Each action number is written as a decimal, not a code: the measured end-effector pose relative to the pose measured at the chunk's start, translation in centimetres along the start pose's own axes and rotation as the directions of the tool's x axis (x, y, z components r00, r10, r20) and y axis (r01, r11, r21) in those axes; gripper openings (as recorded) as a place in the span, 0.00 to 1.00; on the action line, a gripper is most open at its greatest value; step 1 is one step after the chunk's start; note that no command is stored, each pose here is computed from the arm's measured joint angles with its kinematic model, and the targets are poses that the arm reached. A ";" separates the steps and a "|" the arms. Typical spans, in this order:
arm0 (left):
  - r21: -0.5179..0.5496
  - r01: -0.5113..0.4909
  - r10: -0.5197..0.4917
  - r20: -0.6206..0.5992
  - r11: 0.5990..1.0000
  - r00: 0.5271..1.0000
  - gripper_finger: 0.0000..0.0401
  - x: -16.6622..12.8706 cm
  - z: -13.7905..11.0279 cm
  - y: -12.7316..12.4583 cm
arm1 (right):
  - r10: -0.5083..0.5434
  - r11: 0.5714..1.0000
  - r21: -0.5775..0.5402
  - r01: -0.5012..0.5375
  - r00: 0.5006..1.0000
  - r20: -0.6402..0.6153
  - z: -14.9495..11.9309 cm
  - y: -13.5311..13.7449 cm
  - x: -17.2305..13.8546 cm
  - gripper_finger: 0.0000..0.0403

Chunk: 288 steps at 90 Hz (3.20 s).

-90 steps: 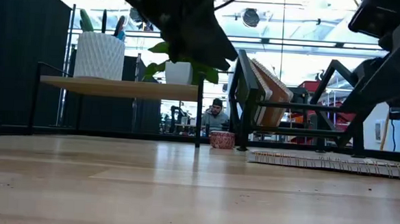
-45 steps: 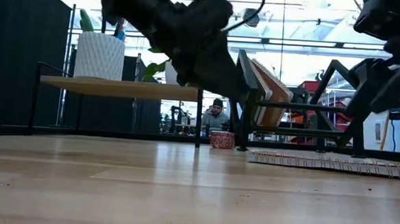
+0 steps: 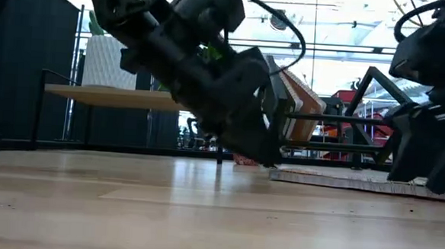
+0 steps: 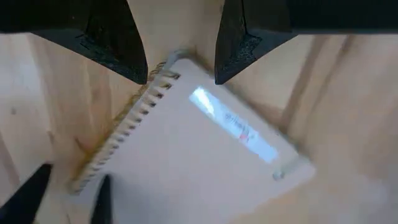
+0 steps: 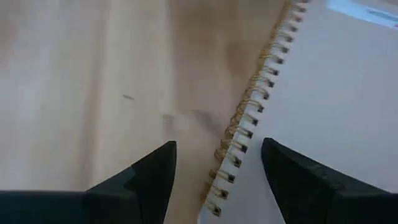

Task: Stock shelves
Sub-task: Put the white notebook on the black bookshelf

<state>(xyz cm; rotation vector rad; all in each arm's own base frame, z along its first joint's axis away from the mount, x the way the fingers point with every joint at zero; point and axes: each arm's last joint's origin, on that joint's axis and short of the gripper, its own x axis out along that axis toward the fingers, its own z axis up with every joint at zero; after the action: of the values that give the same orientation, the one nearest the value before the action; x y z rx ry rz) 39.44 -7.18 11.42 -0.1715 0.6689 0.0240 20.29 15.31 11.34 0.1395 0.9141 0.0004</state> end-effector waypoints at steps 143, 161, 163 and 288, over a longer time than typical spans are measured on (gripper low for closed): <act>0.010 0.039 -0.040 0.210 0.999 0.977 0.43 -1.5 4.1 2.4 | -0.618 0.733 -0.346 0.585 0.786 0.020 0.5 0.0 -2.8 0.55; -0.027 -0.047 0.051 0.167 0.999 0.985 0.43 1.7 3.3 5.6 | -0.598 0.742 -0.357 0.567 0.801 0.029 -0.9 -1.2 -0.9 0.55; -0.031 -0.052 0.057 0.156 0.998 0.986 0.43 2.0 3.1 5.8 | -0.602 0.738 -0.362 0.570 0.798 0.028 -0.9 -1.3 -0.8 0.55; -0.229 -0.209 0.237 0.105 0.951 0.966 0.43 4.1 2.3 7.7 | -0.527 0.651 -0.609 0.453 0.848 0.067 -1.8 -1.3 0.2 0.55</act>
<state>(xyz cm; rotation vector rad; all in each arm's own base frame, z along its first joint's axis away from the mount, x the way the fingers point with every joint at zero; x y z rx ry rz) 43.48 0.65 9.47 -0.3007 0.5498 0.3251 18.94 14.25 9.90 -0.7340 1.0050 -0.2076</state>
